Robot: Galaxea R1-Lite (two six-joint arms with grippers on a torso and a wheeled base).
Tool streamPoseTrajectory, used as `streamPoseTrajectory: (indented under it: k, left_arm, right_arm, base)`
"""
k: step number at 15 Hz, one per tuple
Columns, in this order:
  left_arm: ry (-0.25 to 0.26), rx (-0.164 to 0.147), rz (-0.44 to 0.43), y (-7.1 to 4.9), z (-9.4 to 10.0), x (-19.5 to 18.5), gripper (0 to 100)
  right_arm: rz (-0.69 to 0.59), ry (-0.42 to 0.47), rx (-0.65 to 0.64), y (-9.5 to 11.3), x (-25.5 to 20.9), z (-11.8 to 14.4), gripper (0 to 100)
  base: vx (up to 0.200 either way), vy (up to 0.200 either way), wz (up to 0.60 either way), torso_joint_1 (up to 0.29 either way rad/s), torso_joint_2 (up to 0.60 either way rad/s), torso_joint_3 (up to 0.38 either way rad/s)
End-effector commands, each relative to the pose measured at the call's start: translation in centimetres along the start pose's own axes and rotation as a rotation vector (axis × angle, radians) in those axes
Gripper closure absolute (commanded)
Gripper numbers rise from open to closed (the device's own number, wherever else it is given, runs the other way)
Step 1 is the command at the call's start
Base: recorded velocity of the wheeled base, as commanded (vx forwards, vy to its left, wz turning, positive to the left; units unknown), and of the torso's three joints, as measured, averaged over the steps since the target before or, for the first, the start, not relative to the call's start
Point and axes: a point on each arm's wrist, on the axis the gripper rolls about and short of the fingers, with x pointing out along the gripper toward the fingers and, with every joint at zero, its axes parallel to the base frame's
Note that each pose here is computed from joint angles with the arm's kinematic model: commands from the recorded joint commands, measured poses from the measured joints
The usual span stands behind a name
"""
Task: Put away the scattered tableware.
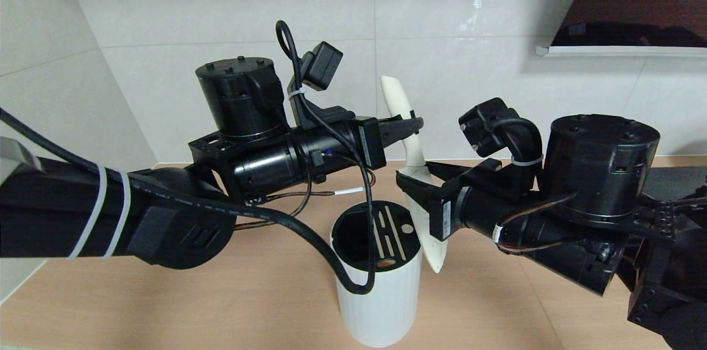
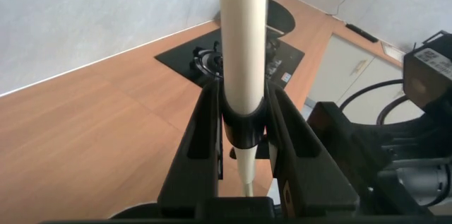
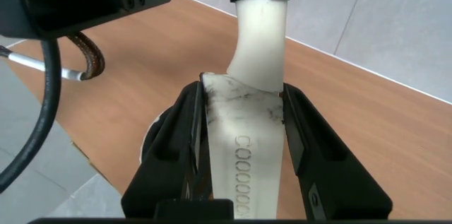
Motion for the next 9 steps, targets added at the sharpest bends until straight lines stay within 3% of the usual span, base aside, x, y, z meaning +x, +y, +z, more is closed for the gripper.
streamPoseTrajectory:
  k: [1, 3, 4, 9]
  left_arm:
    - [-0.006, 0.002, -0.003, -0.1, 0.2, -0.1, 100]
    - [-0.007, 0.003, -0.003, -0.3, 0.2, -0.1, 100]
    - [-0.010, 0.004, -0.004, -0.4, 0.3, -0.1, 100]
    - [-0.045, 0.022, -0.022, -1.6, 1.6, -0.9, 100]
  right_arm:
    - [0.001, -0.006, 0.001, 0.0, -0.1, 0.2, 100]
    - [0.001, -0.005, 0.001, 0.0, -0.1, 0.1, 100]
    - [0.001, -0.006, 0.001, 0.0, -0.1, 0.2, 0]
    - [0.011, -0.035, 0.005, 0.1, -1.4, 1.0, 0]
  base:
    - [0.000, 0.000, 0.00, 0.000, 0.00, 0.000]
    - [0.000, 0.000, 0.00, 0.000, 0.00, 0.000]
    - [0.000, 0.000, 0.00, 0.000, 0.00, 0.000]
    - [0.000, 0.000, 0.00, 0.000, 0.00, 0.000]
